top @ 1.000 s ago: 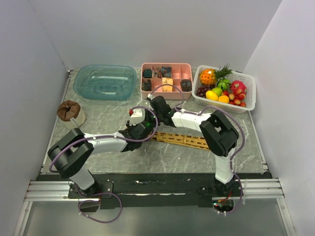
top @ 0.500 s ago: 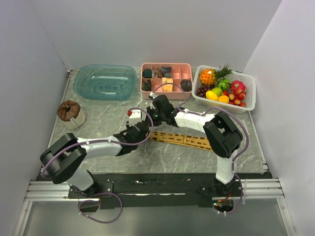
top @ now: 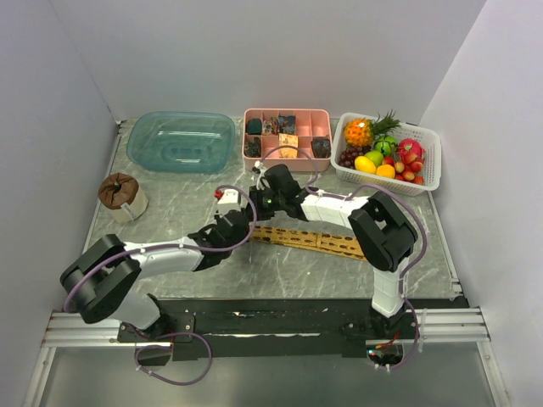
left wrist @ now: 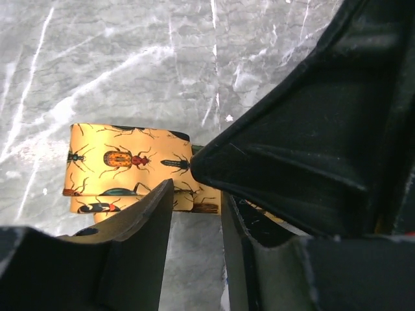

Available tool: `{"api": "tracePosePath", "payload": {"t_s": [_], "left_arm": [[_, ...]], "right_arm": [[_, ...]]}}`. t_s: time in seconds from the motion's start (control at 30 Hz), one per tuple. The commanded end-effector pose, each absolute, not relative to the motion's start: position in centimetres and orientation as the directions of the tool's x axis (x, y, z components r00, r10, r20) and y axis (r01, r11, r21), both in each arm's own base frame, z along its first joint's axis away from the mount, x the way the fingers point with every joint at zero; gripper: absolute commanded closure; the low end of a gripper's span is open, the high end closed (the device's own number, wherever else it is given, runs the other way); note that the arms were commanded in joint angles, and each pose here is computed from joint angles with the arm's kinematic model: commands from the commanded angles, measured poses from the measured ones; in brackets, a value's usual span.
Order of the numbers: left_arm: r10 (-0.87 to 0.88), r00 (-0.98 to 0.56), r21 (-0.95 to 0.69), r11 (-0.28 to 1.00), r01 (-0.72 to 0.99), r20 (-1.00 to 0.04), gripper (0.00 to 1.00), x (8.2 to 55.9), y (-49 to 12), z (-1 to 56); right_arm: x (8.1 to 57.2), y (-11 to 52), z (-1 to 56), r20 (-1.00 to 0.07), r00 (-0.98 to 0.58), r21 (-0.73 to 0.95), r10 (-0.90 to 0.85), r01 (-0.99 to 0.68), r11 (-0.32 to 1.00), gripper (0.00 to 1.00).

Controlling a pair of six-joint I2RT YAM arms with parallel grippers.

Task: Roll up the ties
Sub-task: Roll the tie at the center of the board.

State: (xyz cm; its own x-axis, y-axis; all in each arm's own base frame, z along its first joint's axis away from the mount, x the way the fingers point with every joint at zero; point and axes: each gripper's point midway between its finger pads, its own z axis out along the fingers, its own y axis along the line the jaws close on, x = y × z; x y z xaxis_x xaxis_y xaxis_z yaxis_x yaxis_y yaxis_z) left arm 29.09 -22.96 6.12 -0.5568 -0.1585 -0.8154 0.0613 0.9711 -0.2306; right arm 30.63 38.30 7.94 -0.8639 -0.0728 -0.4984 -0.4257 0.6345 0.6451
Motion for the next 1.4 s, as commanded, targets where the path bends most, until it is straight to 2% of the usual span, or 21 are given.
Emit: {"api": "tracePosePath", "payload": {"t_s": [0.0, 0.27, 0.5, 0.9, 1.37], "left_arm": [[-0.245, -0.503, -0.324, 0.943, 0.075, -0.829, 0.58, 29.7, -23.1, 9.3], [-0.35, -0.436, -0.419, 0.905, 0.07, -0.829, 0.47, 30.0, -20.4, 13.8], [-0.421, -0.486, -0.48, 0.878, -0.004, -0.766, 0.41, 30.9, -16.8, 12.3], [-0.481, -0.651, -0.617, 0.787, -0.025, -0.588, 0.41, 30.9, -16.0, 7.5], [-0.509, -0.698, -0.693, 0.72, -0.024, -0.504, 0.4, 30.3, -17.4, 4.7]], "right_arm": [[31.1, 39.4, 9.0, -0.52, -0.851, 0.679, -0.067, -0.459, 0.573, 1.0], [31.1, 40.0, 9.1, -0.522, -0.85, 0.686, -0.068, -0.466, 0.559, 1.0], [30.6, 40.5, 7.6, -0.502, -0.859, 0.674, -0.103, -0.463, 0.576, 1.0], [30.7, 39.7, 5.1, -0.48, -0.866, 0.59, -0.141, -0.437, 0.679, 1.0], [30.1, 39.5, 3.9, -0.459, -0.874, 0.572, -0.158, -0.427, 0.701, 1.0]]}}
